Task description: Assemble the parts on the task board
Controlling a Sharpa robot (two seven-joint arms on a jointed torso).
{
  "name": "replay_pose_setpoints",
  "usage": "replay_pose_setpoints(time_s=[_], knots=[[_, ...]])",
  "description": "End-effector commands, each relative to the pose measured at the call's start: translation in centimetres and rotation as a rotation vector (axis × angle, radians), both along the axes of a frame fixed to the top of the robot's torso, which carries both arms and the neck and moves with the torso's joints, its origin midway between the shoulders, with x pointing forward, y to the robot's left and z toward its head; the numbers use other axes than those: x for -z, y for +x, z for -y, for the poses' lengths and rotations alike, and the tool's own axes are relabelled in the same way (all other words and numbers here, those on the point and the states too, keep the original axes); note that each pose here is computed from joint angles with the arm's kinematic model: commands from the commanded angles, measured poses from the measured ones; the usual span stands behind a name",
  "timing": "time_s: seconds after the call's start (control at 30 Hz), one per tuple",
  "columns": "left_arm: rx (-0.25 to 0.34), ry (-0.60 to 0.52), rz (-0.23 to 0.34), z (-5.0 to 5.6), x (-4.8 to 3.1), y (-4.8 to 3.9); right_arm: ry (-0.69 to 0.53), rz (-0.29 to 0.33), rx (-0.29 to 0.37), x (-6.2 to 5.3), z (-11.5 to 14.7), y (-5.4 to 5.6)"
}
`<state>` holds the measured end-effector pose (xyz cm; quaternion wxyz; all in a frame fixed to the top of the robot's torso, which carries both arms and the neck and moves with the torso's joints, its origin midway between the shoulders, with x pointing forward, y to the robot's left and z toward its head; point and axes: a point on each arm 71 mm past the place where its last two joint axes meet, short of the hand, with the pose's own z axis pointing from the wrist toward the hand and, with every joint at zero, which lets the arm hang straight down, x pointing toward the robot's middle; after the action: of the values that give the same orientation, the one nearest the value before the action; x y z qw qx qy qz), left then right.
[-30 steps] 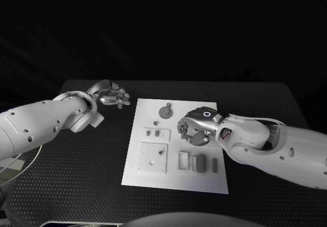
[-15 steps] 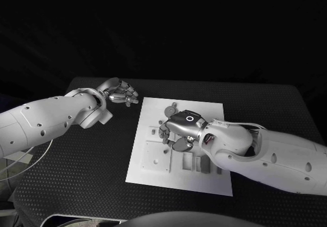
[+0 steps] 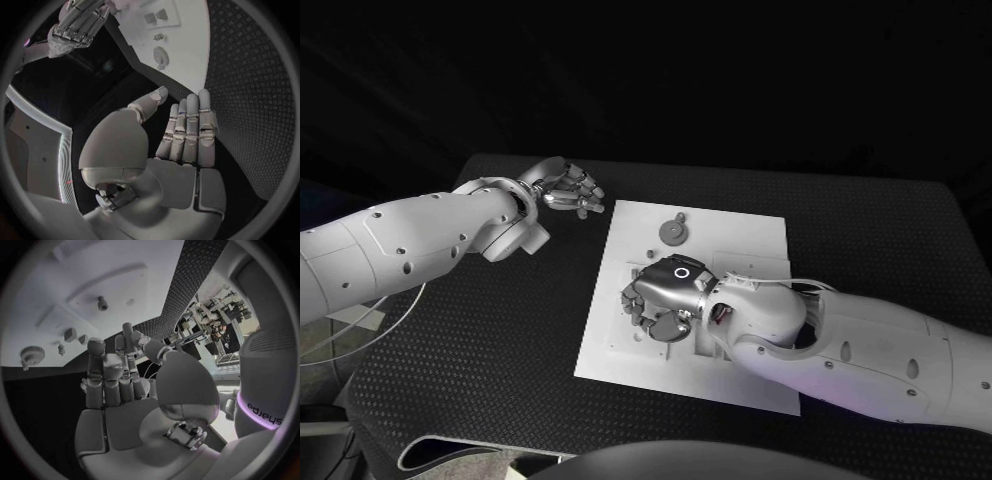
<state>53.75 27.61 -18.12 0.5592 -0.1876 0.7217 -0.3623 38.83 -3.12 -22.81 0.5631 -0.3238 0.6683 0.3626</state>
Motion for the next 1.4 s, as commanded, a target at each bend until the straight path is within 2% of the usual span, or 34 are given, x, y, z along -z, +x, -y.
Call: replay_pose_setpoints(time_s=[0.03,0.2,0.5,1.4], knots=[[0.012,-0.007,0.005,0.3,-0.12,-0.03,-0.025,0.001,-0.028,0.9,-0.3,-0.3],[0.012,-0.007,0.003,0.4,-0.10,-0.02,-0.032,-0.018,-0.030,1.9,-0.5,-0.6],[0.015,-0.007,0.001,0.5,-0.07,0.00,-0.041,-0.023,-0.040,2.7,-1.3,-0.9],[0.012,-0.005,-0.003,0.3,-0.05,-0.05,-0.068,-0.029,-0.017,3.3,-0.3,-0.5]])
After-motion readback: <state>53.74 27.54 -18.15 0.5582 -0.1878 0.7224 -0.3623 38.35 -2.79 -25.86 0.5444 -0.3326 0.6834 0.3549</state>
